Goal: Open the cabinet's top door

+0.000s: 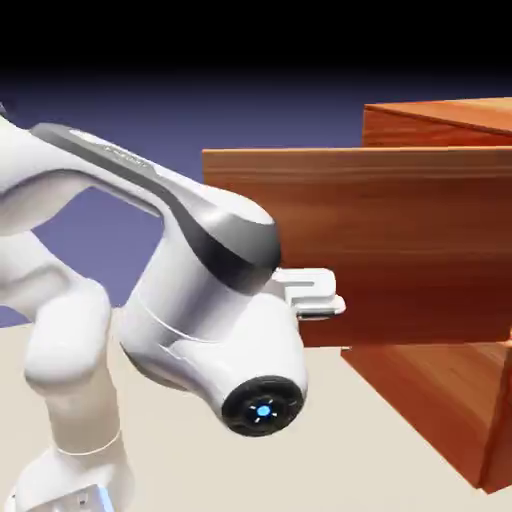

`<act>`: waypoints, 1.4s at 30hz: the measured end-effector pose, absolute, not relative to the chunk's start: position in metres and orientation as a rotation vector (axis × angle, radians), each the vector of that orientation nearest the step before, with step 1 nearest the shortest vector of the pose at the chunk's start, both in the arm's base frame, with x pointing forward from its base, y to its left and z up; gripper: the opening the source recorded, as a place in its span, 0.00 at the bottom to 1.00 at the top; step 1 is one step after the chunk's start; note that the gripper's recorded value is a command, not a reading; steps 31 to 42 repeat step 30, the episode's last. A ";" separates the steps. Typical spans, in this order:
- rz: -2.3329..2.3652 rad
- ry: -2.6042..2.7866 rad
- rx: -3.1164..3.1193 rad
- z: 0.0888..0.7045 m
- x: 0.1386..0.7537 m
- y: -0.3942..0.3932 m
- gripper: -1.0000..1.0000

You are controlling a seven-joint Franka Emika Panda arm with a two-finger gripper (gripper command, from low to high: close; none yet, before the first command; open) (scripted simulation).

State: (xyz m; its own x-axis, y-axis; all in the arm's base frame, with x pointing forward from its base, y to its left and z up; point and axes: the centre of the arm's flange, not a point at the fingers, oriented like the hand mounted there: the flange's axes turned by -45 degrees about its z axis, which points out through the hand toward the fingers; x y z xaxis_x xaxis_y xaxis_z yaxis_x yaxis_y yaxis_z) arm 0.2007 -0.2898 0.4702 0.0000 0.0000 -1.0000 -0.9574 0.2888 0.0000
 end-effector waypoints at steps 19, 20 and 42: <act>1.088 1.284 -1.092 0.471 0.208 -0.346 0.00; 1.091 1.281 -1.094 0.471 0.208 -0.347 0.00; 1.167 1.236 -1.167 0.470 0.218 -0.389 0.00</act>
